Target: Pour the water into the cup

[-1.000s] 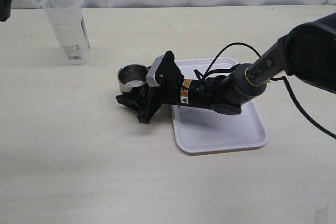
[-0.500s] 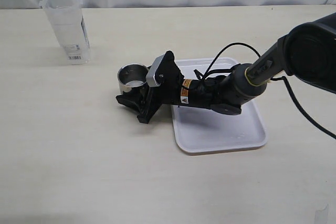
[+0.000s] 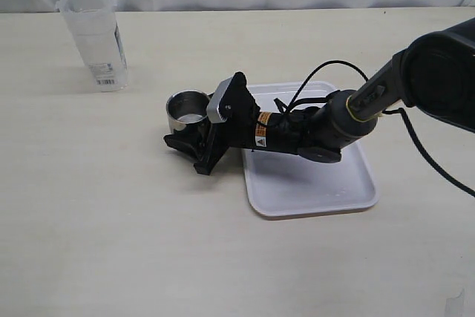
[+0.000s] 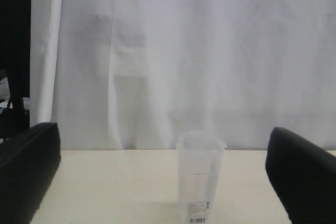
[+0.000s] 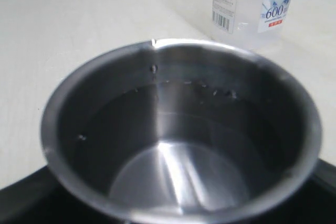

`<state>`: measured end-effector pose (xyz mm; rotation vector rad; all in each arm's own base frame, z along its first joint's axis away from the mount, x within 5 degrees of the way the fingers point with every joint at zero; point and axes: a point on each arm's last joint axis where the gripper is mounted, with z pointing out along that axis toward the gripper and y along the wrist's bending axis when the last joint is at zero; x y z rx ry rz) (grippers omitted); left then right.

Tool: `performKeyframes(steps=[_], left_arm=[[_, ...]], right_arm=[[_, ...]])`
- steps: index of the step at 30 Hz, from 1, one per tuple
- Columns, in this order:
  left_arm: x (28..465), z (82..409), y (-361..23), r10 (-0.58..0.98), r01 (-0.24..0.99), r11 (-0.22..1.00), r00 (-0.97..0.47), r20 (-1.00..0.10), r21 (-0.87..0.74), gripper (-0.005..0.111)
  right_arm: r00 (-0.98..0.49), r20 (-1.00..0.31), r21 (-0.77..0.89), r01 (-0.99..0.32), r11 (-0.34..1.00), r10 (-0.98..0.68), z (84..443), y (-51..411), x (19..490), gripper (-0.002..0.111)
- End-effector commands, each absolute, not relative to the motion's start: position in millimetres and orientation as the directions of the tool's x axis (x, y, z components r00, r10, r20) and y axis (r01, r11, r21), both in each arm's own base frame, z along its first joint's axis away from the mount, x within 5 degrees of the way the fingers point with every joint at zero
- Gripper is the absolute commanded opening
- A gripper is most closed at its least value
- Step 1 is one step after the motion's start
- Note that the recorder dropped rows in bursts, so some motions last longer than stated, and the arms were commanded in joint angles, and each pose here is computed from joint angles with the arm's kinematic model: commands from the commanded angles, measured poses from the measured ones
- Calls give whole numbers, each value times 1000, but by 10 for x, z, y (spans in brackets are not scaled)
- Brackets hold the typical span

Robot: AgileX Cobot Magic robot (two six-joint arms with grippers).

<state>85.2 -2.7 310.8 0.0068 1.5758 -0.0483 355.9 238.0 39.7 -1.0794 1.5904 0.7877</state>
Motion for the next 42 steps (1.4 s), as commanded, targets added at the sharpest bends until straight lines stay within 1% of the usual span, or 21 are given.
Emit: performKeyframes(steps=[1, 22, 30, 38, 42], left_arm=[[848, 3089, -24, -31, 32, 999, -10, -999, -32, 105], [848, 3090, -23, -19, 30, 999, -9, -1000, -19, 105], [840, 3088, -23, 11, 31, 999, -9, -1000, 11, 105], [736, 3125, -50, 62, 66, 996, 43, -997, 65, 105], [679, 3094, -48, 79, 66, 994, 68, -995, 84, 105]], right_arm=[[-79, -963, -27, -924, 382, -258, 399, 2388, 3562, 4], [-79, -963, -27, -924, 382, -258, 399, 2388, 3562, 4], [-79, -963, -27, -924, 382, -258, 399, 2388, 3562, 4], [-79, -963, -27, -924, 382, -258, 399, 2388, 3562, 4], [-79, -963, -27, -924, 382, -258, 399, 2388, 3562, 4]])
